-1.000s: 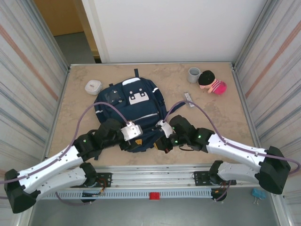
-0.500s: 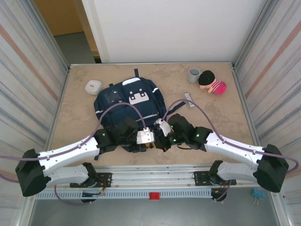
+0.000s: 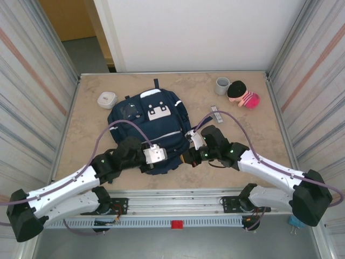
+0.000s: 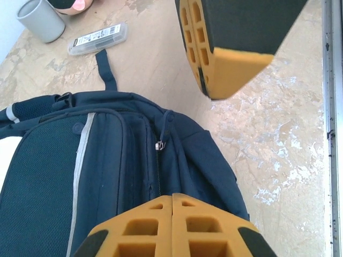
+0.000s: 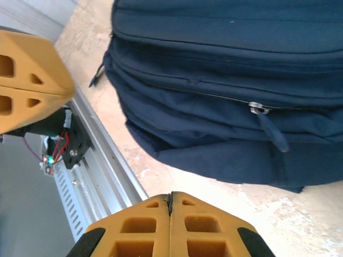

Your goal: Pack books, pencil case, and school supplies into a backpack

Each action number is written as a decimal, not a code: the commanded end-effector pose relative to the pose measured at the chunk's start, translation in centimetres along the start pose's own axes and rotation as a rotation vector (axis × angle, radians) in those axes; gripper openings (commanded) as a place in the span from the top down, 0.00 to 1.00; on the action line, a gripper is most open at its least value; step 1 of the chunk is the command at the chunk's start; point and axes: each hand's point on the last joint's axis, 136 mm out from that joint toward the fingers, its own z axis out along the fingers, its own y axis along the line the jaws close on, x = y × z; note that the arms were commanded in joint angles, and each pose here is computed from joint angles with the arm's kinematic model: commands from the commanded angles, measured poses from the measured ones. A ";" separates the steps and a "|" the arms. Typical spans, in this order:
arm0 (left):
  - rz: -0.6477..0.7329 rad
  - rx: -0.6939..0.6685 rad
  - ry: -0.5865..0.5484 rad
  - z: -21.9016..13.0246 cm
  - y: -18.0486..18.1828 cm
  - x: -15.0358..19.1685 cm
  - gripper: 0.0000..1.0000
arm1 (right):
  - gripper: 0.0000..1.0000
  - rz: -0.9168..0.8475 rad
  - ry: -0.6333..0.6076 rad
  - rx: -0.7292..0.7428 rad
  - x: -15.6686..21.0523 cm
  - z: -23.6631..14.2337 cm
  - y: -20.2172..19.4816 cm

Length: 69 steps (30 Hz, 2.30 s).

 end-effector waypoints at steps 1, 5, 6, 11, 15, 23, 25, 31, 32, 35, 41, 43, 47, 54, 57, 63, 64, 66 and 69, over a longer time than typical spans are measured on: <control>-0.021 -0.035 -0.001 -0.3 0.5 0.4 0.82 | 1.00 -0.024 0.025 -0.009 0.4 0.0 -0.1; -0.022 -0.120 0.066 0.6 2.2 1.3 0.43 | 0.96 -0.011 0.048 0.049 0.4 0.7 -1.4; -0.016 -0.137 0.094 1.0 2.7 1.6 0.37 | 0.90 -0.008 0.039 0.059 0.2 0.8 -1.7; 0.008 -0.191 0.217 3.7 4.6 2.7 0.23 | 0.67 -0.026 0.011 0.092 -0.7 1.2 -3.0; -0.002 -0.183 0.247 5.3 4.8 3.1 0.21 | 0.51 -0.093 0.050 0.166 -0.8 2.0 -4.6; -0.062 -0.193 0.139 3.8 5.1 2.0 0.22 | 0.44 -0.214 0.101 0.201 -2.0 3.8 -5.7; -0.087 -0.204 0.110 3.0 5.4 1.9 0.22 | 0.43 -0.230 0.113 0.192 -2.1 4.2 -5.9; -0.150 -0.244 0.040 0.8 6.4 1.7 0.23 | 0.47 -0.243 0.175 0.144 -1.4 5.5 -5.7; -0.157 -0.249 0.037 0.6 6.5 1.8 0.23 | 0.47 -0.243 0.186 0.148 -1.2 5.7 -5.8; -0.172 -0.257 0.034 0.2 6.6 2.0 0.24 | 0.58 -0.247 0.194 0.158 -1.1 5.9 -6.2; -0.179 -0.258 0.053 0.0 6.5 2.4 0.25 | 0.96 -0.267 0.182 0.138 -1.8 5.6 -5.3; -0.178 -0.258 0.060 0.0 6.5 2.6 0.25 | 1.00 -0.277 0.167 0.123 -2.3 5.0 -4.6; -0.185 -0.254 0.058 0.0 6.5 2.6 0.25 | 1.00 -0.299 0.121 0.083 -3.1 3.6 -2.8; -0.211 -0.236 0.032 -0.5 6.5 1.4 0.25 | 1.00 -0.325 0.025 0.003 -4.5 1.3 0.6; -0.208 -0.209 0.009 -0.3 6.3 0.7 0.24 | 1.00 -0.335 -0.003 -0.013 -4.8 0.5 1.6; -0.202 -0.128 -0.026 0.9 5.5 -0.6 0.17 | 1.00 -0.358 -0.069 -0.070 -5.8 -0.9 4.0; -0.195 -0.108 -0.027 1.2 5.2 -0.8 0.17 | 1.00 -0.361 -0.074 -0.074 -5.9 -1.0 4.2; -0.174 -0.070 -0.035 1.7 4.6 -1.1 0.17 | 1.00 -0.365 -0.076 -0.083 -5.9 -1.1 4.6; -0.142 -0.030 -0.022 2.6 3.8 -1.0 0.19 | 1.00 -0.367 -0.081 -0.093 -6.0 -1.2 4.9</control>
